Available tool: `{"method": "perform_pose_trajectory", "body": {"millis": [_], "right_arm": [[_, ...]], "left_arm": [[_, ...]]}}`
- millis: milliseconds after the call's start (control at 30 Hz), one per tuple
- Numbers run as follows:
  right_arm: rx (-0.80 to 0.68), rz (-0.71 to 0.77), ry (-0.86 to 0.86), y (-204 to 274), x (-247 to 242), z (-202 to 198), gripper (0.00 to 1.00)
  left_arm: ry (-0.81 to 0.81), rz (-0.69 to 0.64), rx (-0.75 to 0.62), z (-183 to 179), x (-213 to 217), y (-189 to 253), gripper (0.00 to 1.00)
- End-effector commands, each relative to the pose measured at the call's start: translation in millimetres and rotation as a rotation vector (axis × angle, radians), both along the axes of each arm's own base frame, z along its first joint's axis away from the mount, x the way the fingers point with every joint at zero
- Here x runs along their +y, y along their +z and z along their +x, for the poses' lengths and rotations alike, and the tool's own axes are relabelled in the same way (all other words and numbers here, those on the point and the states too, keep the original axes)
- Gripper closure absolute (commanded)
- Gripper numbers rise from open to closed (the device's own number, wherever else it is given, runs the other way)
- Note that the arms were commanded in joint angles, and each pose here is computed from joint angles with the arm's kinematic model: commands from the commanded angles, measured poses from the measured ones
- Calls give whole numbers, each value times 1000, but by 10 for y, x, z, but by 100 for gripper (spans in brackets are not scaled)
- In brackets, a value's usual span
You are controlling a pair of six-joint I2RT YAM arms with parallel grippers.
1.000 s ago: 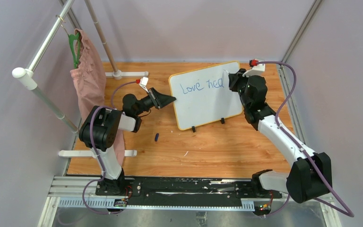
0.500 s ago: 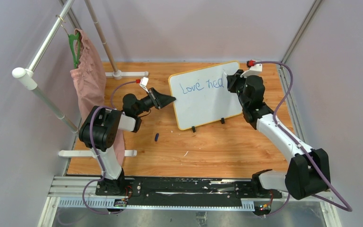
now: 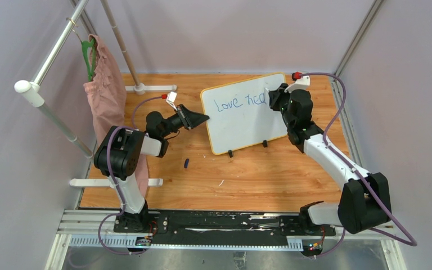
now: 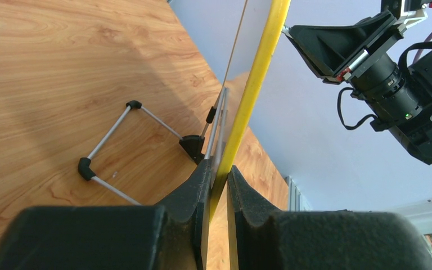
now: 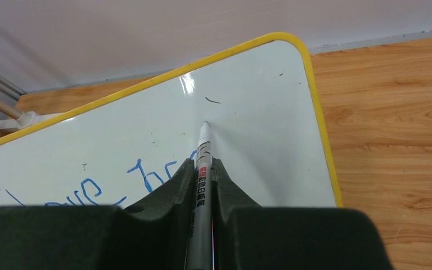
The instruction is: Write a sentence on the whiteboard
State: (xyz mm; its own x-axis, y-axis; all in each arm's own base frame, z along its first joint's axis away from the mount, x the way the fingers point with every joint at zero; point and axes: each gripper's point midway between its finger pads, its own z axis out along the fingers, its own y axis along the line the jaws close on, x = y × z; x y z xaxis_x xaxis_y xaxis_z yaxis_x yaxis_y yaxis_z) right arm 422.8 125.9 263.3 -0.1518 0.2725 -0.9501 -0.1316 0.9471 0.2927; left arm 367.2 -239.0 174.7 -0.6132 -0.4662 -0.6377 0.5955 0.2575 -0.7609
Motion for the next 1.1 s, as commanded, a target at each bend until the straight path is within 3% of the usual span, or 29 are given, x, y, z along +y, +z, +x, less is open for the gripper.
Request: {"method": "perform_pose_trajectory", "body": {"millis": [0,1067], "right_arm": [[-52,27,-32,201,-70,95,100],[101,-15,-43,-412,-145,-138,100]], "left_arm": [[-18,-6,-18,-46,-18,92,91],[-13,-13,-23,-44,-14,113,92]]}}
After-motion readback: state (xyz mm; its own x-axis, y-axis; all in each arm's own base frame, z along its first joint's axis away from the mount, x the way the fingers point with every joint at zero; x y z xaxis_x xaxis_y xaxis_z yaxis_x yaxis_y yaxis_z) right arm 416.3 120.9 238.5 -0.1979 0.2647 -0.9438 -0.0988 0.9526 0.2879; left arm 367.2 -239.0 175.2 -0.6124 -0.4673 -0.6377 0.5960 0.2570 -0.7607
